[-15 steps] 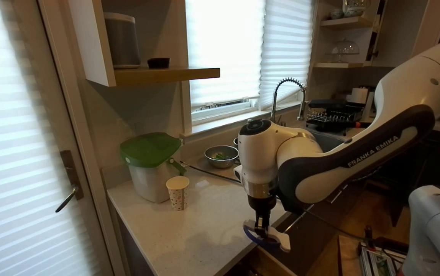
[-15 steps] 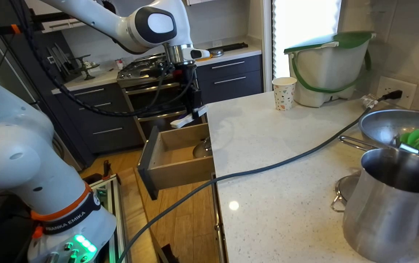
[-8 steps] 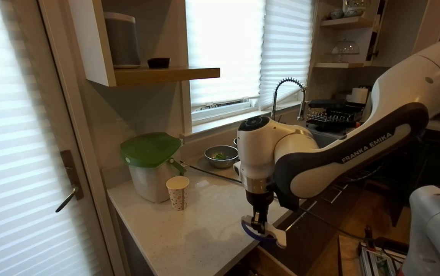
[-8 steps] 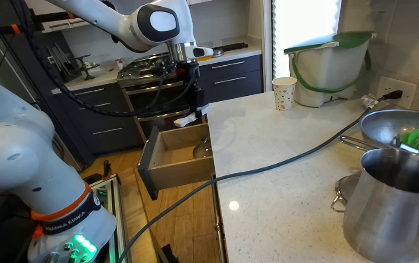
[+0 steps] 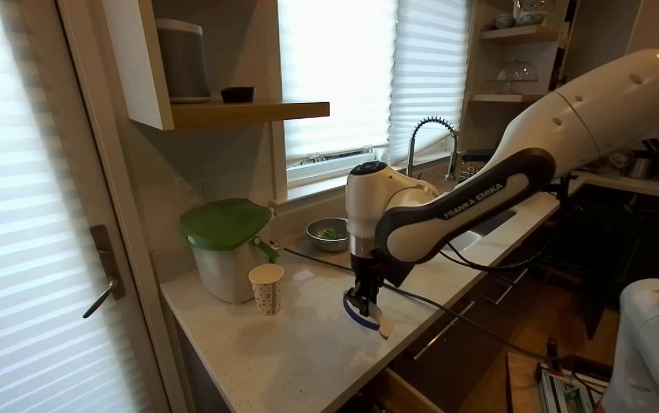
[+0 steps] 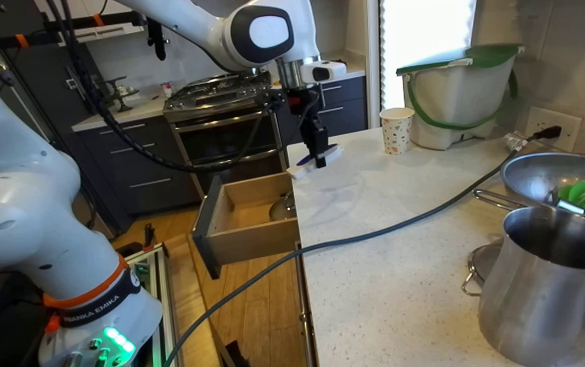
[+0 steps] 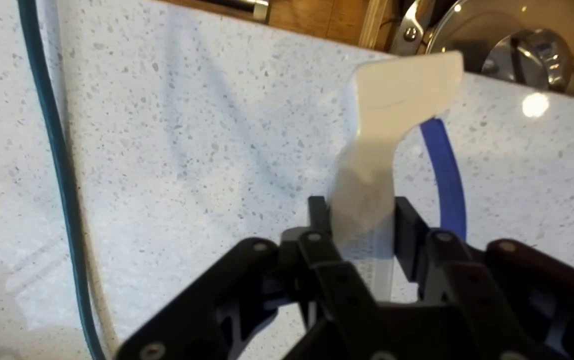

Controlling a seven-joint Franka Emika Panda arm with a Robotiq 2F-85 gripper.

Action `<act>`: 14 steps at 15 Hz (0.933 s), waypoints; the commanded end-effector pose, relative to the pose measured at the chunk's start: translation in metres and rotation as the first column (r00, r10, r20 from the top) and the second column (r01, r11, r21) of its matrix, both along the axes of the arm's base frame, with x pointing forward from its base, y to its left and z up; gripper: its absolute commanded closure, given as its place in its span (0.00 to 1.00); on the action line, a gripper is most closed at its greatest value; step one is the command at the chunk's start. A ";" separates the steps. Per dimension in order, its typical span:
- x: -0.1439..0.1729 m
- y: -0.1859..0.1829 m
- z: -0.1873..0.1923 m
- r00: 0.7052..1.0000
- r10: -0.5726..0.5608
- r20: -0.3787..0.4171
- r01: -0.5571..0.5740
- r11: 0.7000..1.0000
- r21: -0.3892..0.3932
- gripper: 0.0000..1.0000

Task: Remove the white and blue object from the open drawer and put it on the cupboard

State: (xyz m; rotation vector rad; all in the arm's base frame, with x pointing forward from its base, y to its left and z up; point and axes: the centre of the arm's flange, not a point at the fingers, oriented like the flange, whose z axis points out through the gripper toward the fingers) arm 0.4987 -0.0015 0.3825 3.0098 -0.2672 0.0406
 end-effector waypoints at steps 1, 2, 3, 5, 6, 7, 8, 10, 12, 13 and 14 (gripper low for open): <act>0.025 -0.005 -0.031 0.996 -0.092 -0.013 0.093 0.993 0.066 0.90; 0.028 -0.006 -0.038 0.994 -0.112 -0.020 0.113 0.990 0.086 0.90; 0.029 -0.005 -0.044 0.992 -0.121 -0.028 0.124 0.988 0.096 0.90; 0.030 -0.005 -0.050 0.992 -0.123 -0.035 0.126 0.988 0.094 0.90; 0.030 -0.005 -0.050 0.993 -0.113 -0.034 0.116 0.988 0.099 0.40; 0.030 -0.005 -0.043 0.992 -0.121 -0.029 0.124 0.987 0.100 0.39; 0.028 -0.004 -0.037 0.992 -0.118 -0.033 0.121 0.988 0.101 0.33; 0.022 -0.002 -0.013 0.993 -0.114 -0.009 0.115 0.989 0.095 0.18; 0.016 0.000 0.011 0.994 -0.110 0.028 0.108 0.992 0.072 0.02; 0.013 0.001 0.024 0.994 -0.102 0.041 0.100 0.993 0.068 0.00; 0.008 0.001 0.039 0.993 -0.098 0.063 0.095 0.994 0.054 0.00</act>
